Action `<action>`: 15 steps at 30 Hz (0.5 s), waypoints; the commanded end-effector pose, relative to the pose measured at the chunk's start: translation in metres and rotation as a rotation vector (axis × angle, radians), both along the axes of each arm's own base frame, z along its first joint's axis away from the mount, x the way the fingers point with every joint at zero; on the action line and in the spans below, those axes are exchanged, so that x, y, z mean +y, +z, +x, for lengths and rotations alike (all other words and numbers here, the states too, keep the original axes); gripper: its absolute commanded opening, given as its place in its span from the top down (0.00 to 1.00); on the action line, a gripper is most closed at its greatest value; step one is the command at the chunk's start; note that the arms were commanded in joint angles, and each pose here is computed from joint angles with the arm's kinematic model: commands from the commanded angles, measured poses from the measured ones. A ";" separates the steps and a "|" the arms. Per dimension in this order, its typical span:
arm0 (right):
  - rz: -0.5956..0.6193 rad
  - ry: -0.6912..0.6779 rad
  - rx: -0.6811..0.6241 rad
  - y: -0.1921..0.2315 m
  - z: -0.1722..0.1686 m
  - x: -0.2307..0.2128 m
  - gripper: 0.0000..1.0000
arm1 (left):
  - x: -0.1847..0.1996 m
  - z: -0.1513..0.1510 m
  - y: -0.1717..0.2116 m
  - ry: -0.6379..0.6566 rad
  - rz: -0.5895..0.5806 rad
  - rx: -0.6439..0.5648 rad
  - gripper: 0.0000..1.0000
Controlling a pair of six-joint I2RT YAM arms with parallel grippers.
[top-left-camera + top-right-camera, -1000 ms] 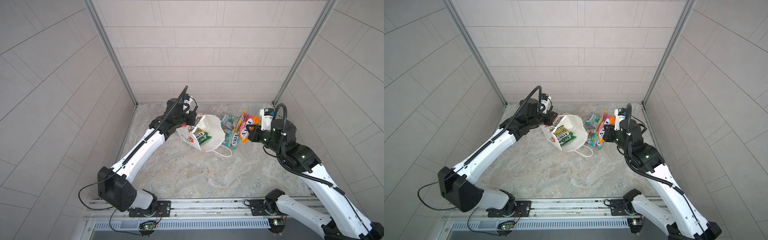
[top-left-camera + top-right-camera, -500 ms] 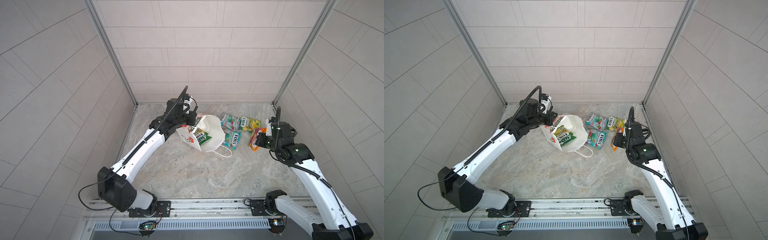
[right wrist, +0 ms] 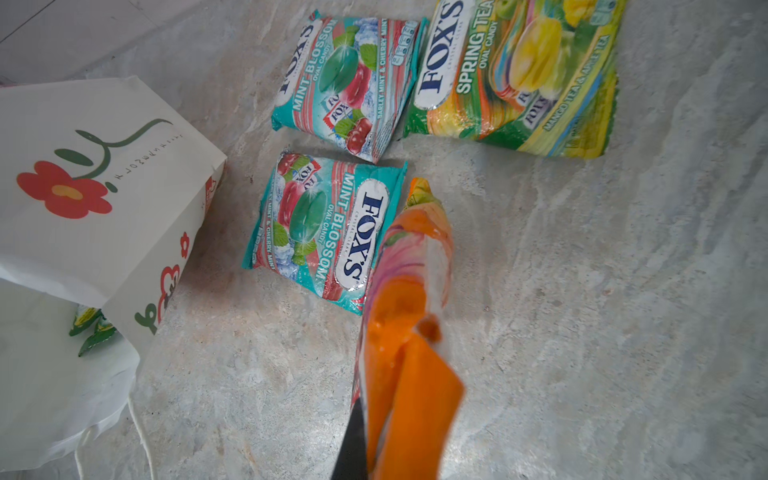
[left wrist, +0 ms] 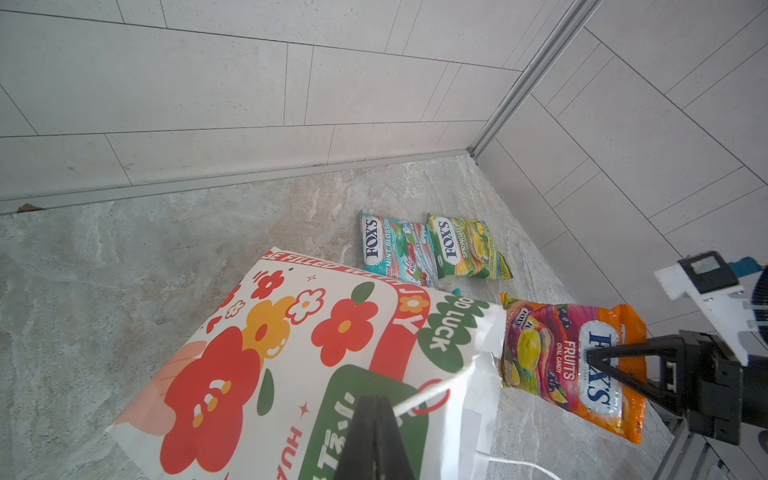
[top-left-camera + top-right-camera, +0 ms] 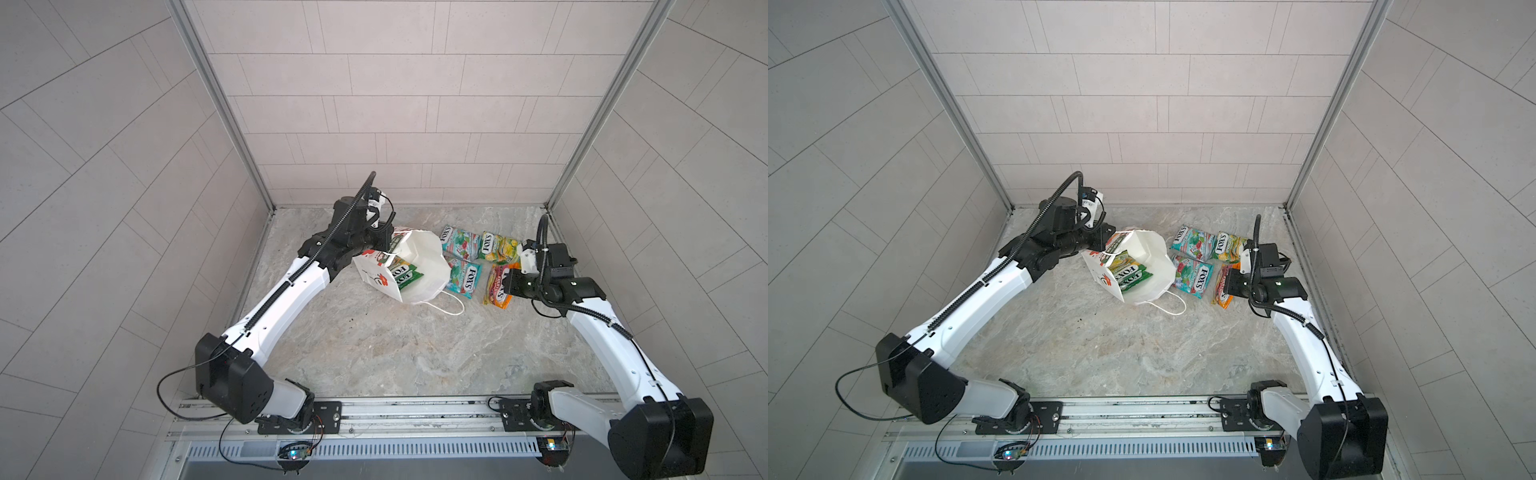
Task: Take the snacks out of the paper bag
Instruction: 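Lower the Fruits packet beside the Mint Blossom packet and open the right gripper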
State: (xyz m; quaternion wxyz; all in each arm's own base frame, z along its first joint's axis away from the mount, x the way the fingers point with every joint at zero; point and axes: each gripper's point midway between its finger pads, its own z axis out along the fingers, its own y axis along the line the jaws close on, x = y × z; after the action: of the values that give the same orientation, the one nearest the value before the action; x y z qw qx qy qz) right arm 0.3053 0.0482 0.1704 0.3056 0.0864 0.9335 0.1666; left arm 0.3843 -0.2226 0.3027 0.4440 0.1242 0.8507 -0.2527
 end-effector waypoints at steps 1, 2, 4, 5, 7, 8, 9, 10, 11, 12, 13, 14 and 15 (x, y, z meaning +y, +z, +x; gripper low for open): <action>0.059 0.088 -0.075 0.007 0.020 0.012 1.00 | 0.003 -0.004 0.007 0.002 -0.006 -0.020 1.00; 0.065 0.086 -0.058 0.002 0.022 0.011 1.00 | 0.002 -0.004 0.009 -0.001 -0.010 -0.020 1.00; 0.090 0.089 -0.019 -0.009 0.026 0.008 1.00 | 0.002 -0.005 0.010 -0.002 -0.013 -0.021 1.00; 0.102 0.090 -0.004 -0.013 0.028 0.006 1.00 | 0.002 -0.005 0.010 -0.001 -0.011 -0.023 1.00; 0.130 0.090 0.032 -0.024 0.030 0.002 1.00 | 0.003 -0.004 0.008 0.002 -0.006 -0.025 1.00; 0.149 0.085 0.051 -0.028 0.031 0.001 1.00 | 0.002 -0.004 0.008 0.001 -0.007 -0.027 1.00; 0.166 0.087 0.064 -0.031 0.032 -0.001 1.00 | 0.001 -0.004 0.007 -0.001 -0.008 -0.023 1.00; 0.168 0.087 0.086 -0.035 0.032 -0.003 1.00 | 0.001 -0.004 0.006 -0.005 -0.009 -0.019 1.00; 0.160 0.082 0.105 -0.039 0.032 -0.006 1.00 | 0.000 -0.004 0.005 -0.008 -0.008 -0.014 1.00; 0.143 0.075 0.129 -0.044 0.031 -0.011 1.00 | 0.000 -0.004 0.006 -0.010 -0.009 -0.014 1.00; 0.125 0.068 0.151 -0.049 0.030 -0.015 1.00 | -0.001 -0.004 0.006 -0.011 -0.009 -0.014 1.00; 0.110 0.065 0.168 -0.052 0.029 -0.019 1.00 | 0.000 -0.004 0.006 -0.008 -0.008 -0.014 1.00; 0.095 0.067 0.185 -0.054 0.029 -0.022 1.00 | 0.000 -0.004 0.006 -0.008 -0.009 -0.015 1.00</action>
State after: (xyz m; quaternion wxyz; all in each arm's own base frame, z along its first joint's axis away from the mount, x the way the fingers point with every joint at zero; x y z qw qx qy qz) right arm 0.3359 0.0306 0.1152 0.2166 0.1070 0.9438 0.2257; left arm 0.3834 -0.2242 0.3033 0.4430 0.1267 0.8494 -0.2573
